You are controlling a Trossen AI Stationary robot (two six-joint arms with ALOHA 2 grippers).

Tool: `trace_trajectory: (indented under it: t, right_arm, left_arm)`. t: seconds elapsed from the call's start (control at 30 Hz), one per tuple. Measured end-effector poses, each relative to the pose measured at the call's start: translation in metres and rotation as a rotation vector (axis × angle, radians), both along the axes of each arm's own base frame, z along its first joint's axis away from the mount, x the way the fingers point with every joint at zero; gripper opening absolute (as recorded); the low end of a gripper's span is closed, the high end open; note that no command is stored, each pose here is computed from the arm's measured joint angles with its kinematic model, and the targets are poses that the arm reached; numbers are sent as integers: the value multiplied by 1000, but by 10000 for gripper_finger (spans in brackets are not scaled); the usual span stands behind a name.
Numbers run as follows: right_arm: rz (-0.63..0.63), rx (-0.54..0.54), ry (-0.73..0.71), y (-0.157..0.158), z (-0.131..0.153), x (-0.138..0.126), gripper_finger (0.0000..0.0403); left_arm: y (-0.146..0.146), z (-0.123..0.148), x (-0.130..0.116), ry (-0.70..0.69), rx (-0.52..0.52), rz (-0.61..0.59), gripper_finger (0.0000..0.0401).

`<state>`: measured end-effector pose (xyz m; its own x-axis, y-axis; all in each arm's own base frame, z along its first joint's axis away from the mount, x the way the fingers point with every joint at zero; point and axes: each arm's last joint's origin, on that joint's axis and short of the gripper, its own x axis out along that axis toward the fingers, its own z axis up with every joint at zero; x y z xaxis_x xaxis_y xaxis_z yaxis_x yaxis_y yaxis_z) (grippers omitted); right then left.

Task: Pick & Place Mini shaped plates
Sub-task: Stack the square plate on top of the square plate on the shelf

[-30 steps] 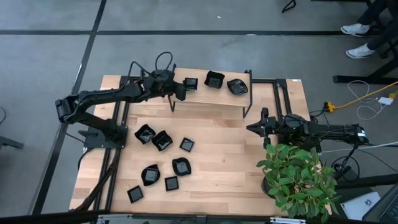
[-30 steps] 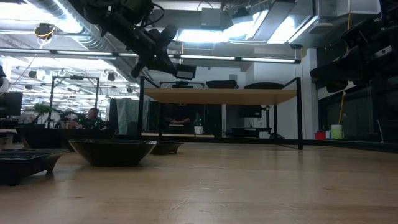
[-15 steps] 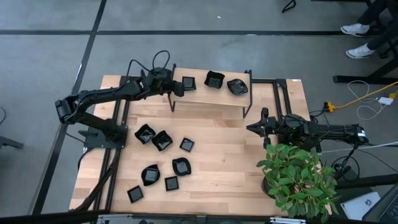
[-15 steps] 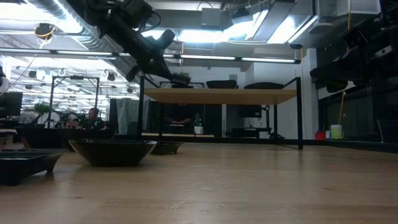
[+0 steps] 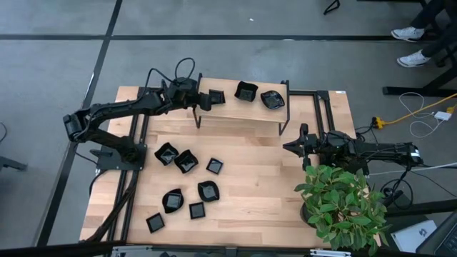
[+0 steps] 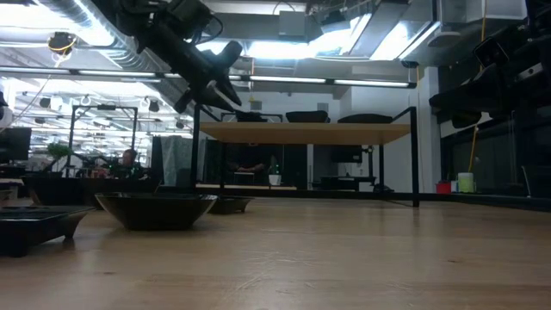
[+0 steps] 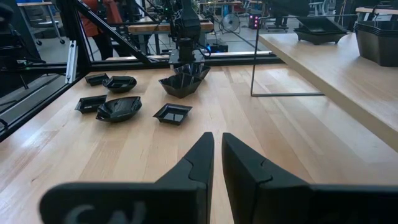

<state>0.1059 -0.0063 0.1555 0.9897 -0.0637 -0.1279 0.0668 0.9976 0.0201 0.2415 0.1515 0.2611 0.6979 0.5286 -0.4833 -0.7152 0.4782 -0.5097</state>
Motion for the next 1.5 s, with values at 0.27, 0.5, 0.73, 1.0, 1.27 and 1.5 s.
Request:
trace_trajectory:
  t: [0.27,0.5,0.73,1.0,1.27,1.5]
  right_arm:
    - [0,0,0,0,0,0,34]
    - [0,0,0,0,0,0,34]
    - [0,0,0,0,0,0,34]
    - [0,0,0,0,0,0,34]
    - [0,0,0,0,0,0,34]
    - [0,0,0,0,0,0,34]
  left_arm:
    - [-1,1,1,-15,-10,-29,120]
    - [-1,5,0,35,104,-95,118]
    - [-10,35,-7,85,377,-227,119]
    - [-54,49,15,438,786,-630,111]
    - [-72,39,40,775,829,-592,111]
    - [-65,31,60,988,862,-592,110]
